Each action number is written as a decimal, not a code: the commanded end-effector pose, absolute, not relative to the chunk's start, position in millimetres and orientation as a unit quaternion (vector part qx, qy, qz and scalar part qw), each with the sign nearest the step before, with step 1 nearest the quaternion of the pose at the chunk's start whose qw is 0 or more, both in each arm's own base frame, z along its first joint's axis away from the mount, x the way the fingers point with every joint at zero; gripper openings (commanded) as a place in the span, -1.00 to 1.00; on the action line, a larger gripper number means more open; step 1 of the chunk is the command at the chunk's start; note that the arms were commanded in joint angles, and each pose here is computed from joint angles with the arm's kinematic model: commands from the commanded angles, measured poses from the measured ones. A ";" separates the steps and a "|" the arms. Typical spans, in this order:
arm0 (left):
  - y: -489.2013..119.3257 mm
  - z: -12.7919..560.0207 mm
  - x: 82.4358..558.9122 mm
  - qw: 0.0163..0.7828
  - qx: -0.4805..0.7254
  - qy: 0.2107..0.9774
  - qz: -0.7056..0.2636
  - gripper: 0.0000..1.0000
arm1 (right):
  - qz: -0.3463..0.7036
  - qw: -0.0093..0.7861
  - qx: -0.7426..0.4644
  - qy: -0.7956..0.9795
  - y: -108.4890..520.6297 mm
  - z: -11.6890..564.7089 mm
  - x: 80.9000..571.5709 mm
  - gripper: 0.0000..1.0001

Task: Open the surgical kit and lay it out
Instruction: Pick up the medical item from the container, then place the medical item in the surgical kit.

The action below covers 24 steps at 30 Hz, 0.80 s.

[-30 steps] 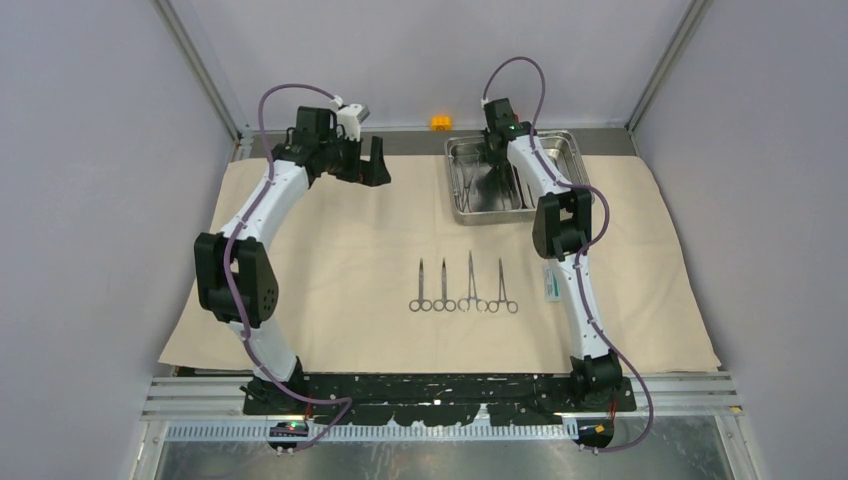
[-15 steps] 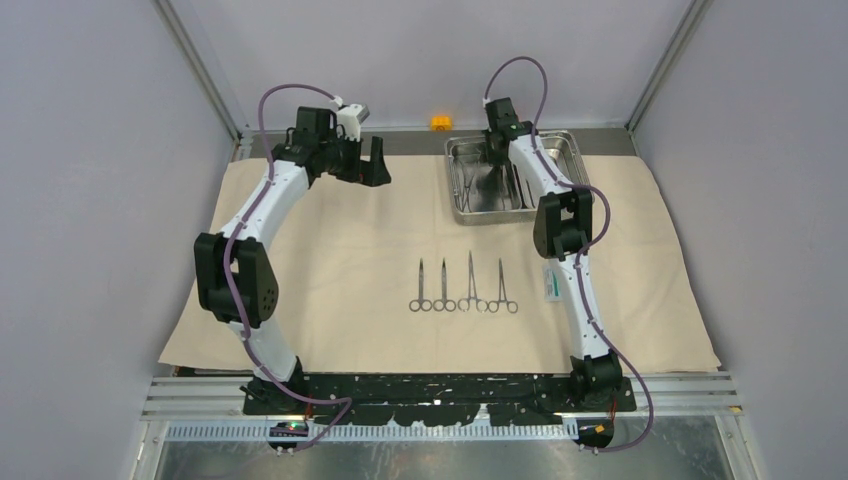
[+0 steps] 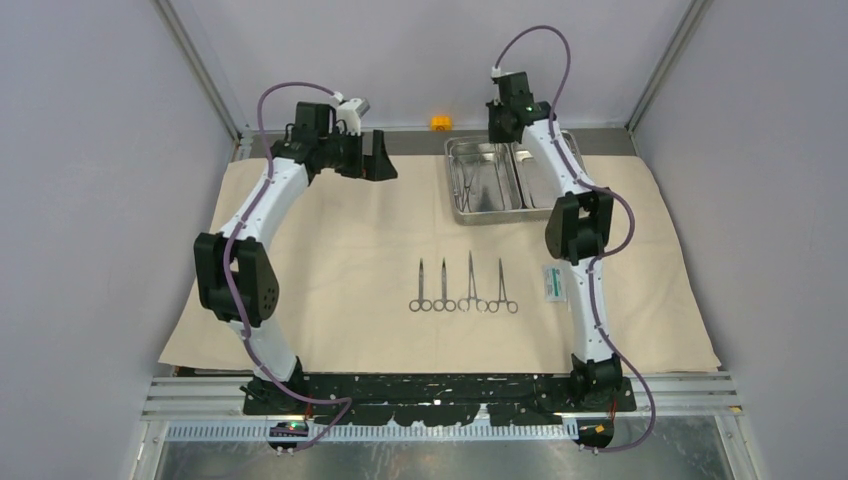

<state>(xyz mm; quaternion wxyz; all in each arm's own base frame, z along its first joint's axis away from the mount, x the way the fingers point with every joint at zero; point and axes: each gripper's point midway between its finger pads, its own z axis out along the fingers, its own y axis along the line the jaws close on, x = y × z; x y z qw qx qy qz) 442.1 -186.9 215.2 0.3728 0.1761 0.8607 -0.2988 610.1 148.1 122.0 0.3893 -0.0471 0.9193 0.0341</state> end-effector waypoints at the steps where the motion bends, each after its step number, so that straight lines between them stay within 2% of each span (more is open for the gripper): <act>1: -217.0 255.6 438.9 0.382 0.187 0.821 -0.380 0.99 | 0.143 0.463 -0.041 0.874 175.1 241.1 589.6 -0.99; 14: -300.2 308.5 395.2 0.351 0.193 0.710 -0.579 0.94 | 0.505 0.400 -0.070 0.761 262.9 336.5 475.6 -0.99; 24: -334.4 314.1 376.0 0.330 0.169 0.656 -0.657 0.75 | 0.597 0.389 -0.066 0.699 271.7 357.8 438.9 -0.99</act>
